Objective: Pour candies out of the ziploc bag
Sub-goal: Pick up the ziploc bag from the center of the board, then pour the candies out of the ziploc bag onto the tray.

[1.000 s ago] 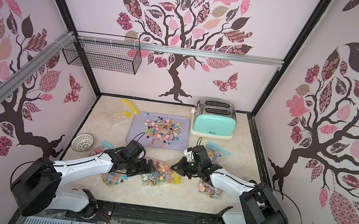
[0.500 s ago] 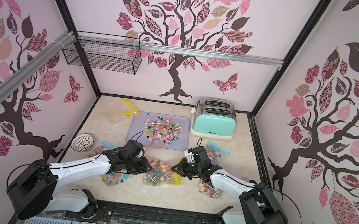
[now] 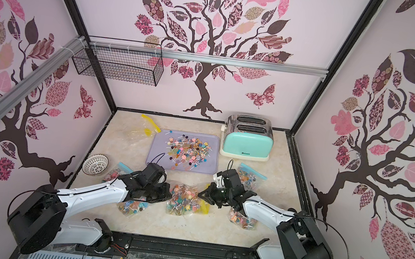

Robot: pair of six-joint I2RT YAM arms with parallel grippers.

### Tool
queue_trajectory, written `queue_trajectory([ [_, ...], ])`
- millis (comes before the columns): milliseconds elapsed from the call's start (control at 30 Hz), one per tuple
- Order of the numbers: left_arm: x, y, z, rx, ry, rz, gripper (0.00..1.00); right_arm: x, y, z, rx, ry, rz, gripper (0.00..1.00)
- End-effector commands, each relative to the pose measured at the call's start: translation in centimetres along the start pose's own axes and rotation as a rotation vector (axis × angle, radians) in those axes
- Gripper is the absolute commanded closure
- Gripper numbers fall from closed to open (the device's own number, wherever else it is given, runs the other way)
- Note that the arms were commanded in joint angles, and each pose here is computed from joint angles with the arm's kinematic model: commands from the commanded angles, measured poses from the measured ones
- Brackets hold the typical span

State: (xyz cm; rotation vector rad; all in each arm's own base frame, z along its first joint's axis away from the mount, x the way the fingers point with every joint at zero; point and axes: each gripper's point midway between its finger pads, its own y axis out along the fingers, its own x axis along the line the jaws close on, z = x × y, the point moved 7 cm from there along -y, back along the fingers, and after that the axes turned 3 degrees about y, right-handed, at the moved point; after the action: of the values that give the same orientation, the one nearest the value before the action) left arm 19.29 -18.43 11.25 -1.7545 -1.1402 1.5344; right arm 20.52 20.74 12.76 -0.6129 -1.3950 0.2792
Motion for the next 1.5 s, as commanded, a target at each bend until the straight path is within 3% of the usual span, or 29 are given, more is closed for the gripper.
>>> queue_trajectory([
  [0,-0.3,-0.9,-0.4,-0.046,0.01,0.023,1.0,0.1,0.3,0.1,0.011,-0.024,0.016,1.0],
  [467,-1.2,-4.7,-5.0,-0.19,0.007,0.057,1.0,8.6,-1.5,-3.1,-0.053,-0.243,0.028,1.0],
  [900,-1.5,-7.2,-15.0,-0.303,0.012,0.052,1.0,17.1,-1.2,-10.4,-0.137,-0.386,0.034,1.0],
  [1233,-1.0,-4.5,-23.8,-0.351,0.022,0.043,1.0,16.6,1.6,-19.5,-0.183,-0.354,0.089,1.0],
  [1467,-0.4,-1.6,-26.6,-0.329,0.027,0.021,1.0,14.4,4.9,-23.0,-0.154,-0.31,0.133,1.0],
])
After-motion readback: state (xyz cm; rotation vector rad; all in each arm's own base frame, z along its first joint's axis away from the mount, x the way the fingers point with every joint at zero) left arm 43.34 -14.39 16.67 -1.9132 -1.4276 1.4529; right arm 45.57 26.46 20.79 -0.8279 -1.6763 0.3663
